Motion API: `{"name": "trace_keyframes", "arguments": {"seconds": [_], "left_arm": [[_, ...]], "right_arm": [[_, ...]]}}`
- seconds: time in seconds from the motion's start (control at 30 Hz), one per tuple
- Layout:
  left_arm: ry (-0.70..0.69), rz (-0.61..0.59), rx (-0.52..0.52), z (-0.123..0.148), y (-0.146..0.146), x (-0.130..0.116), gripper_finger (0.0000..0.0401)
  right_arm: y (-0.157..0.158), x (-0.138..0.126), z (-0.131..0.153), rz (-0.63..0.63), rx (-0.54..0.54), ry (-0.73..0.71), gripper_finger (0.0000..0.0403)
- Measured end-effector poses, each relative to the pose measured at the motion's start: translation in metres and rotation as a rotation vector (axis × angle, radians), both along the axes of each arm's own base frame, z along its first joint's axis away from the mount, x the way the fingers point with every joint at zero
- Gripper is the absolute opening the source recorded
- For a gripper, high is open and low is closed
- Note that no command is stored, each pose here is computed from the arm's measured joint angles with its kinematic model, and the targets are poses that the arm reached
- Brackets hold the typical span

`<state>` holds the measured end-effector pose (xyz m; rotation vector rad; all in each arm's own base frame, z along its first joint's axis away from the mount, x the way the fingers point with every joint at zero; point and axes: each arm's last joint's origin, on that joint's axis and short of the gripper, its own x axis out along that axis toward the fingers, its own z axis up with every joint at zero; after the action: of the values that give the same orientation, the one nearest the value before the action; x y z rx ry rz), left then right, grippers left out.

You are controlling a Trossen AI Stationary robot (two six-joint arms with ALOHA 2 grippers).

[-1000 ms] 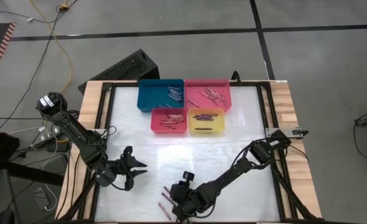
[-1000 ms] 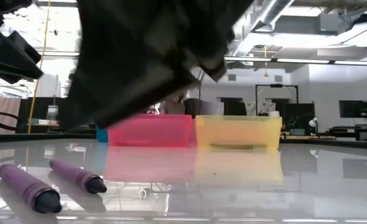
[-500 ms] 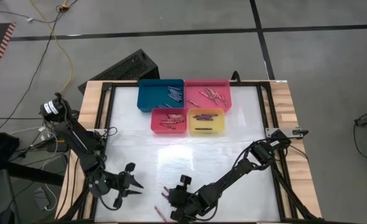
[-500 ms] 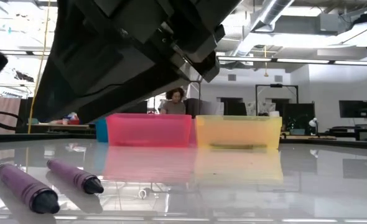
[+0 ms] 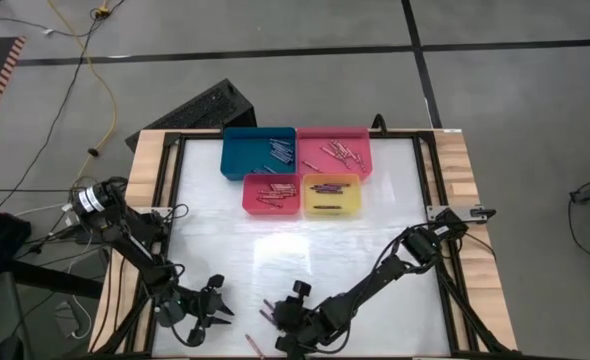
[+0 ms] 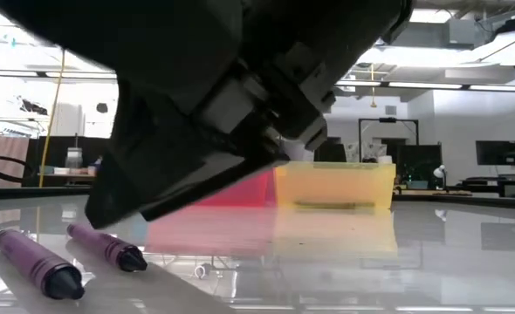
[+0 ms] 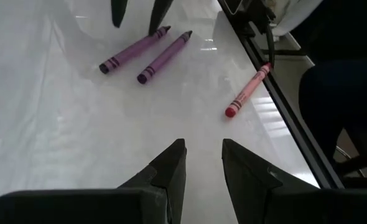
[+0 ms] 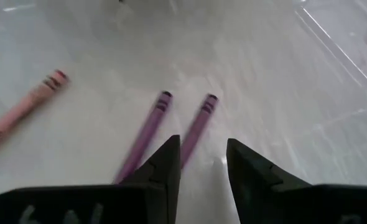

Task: Sort crayons
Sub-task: Put the violet crayon into the yellow bin

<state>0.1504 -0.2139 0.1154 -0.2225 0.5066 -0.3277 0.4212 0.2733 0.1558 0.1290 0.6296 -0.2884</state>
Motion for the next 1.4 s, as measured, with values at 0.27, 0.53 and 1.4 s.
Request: {"name": "trace_keyframes", "arguments": {"seconds": [0.27, 0.53, 1.4], "left_arm": [[-0.018, 0.009, 0.018, 0.001, 0.000, 0.000, 0.0094], [-0.019, 0.018, 0.015, 0.001, 0.001, 0.000, 0.0094], [-0.021, 0.046, 0.024, 0.001, 0.002, 0.001, 0.0094]], "right_arm": [[-0.001, -0.002, -0.005, -0.015, 0.008, 0.011, 0.0127], [-0.001, -0.002, -0.005, -0.015, 0.007, 0.011, 0.0127], [-0.001, -0.003, -0.034, -0.116, 0.027, 0.040, 0.0026]]}}
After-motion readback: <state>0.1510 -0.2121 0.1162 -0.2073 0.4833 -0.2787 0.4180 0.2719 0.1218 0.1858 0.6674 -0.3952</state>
